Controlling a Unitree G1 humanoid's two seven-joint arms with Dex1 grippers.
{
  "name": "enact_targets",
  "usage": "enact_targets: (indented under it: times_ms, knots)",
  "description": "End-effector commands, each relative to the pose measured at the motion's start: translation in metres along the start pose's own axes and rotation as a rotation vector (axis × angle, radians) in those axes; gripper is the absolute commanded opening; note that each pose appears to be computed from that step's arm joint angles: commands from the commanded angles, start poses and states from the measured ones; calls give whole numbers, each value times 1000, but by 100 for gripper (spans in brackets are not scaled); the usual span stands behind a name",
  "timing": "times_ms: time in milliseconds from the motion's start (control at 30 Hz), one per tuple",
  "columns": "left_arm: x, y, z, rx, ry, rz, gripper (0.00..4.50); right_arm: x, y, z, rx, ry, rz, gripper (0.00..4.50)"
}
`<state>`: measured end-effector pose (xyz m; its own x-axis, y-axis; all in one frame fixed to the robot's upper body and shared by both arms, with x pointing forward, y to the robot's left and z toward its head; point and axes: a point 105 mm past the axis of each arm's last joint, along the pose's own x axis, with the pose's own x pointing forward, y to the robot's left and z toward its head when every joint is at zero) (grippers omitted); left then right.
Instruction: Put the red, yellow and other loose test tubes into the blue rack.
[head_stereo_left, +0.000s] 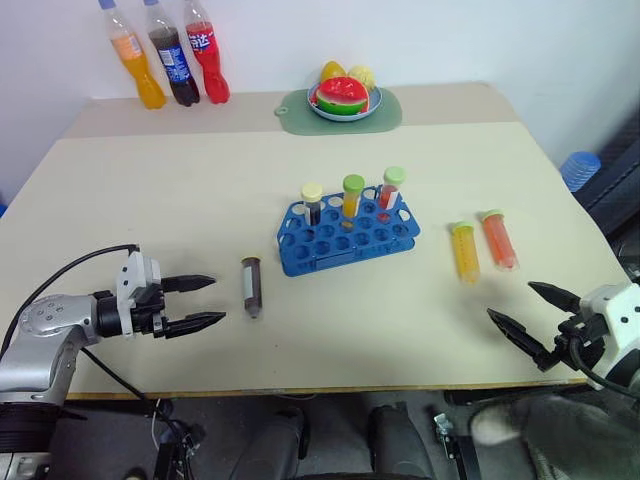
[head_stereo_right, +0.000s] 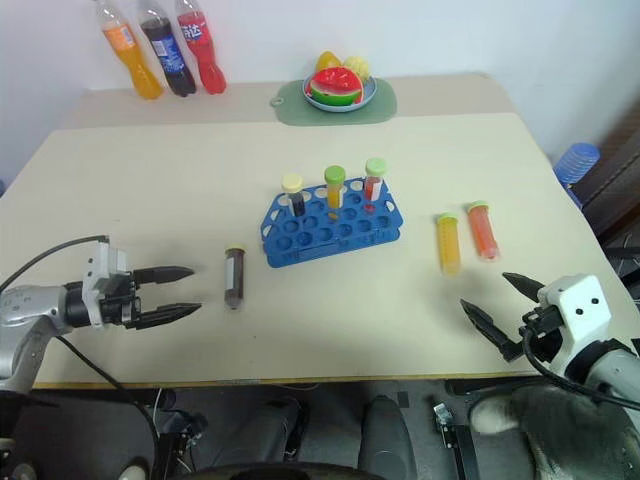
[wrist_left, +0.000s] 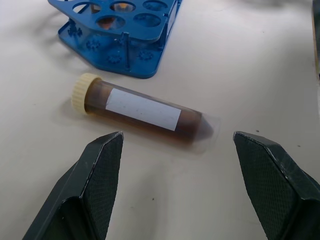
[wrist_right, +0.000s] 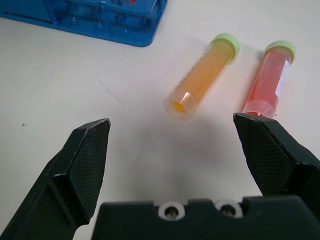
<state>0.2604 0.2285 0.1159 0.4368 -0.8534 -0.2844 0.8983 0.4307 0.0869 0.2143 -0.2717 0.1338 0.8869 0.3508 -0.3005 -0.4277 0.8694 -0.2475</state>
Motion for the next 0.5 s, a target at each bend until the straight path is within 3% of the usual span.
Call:
enact_targets:
  times_ms: [33,233,500]
  knots:
    - [-7,2,11,50,-1,19,362,-1,-2,5,-29,-11,7,439]
    - [-2,-4,20,43,-60,-2,362,4,-6,8,-32,-25,5,439]
    - [21,-28,45,63,-164,-174,362,21,-18,22,-46,-35,-16,439]
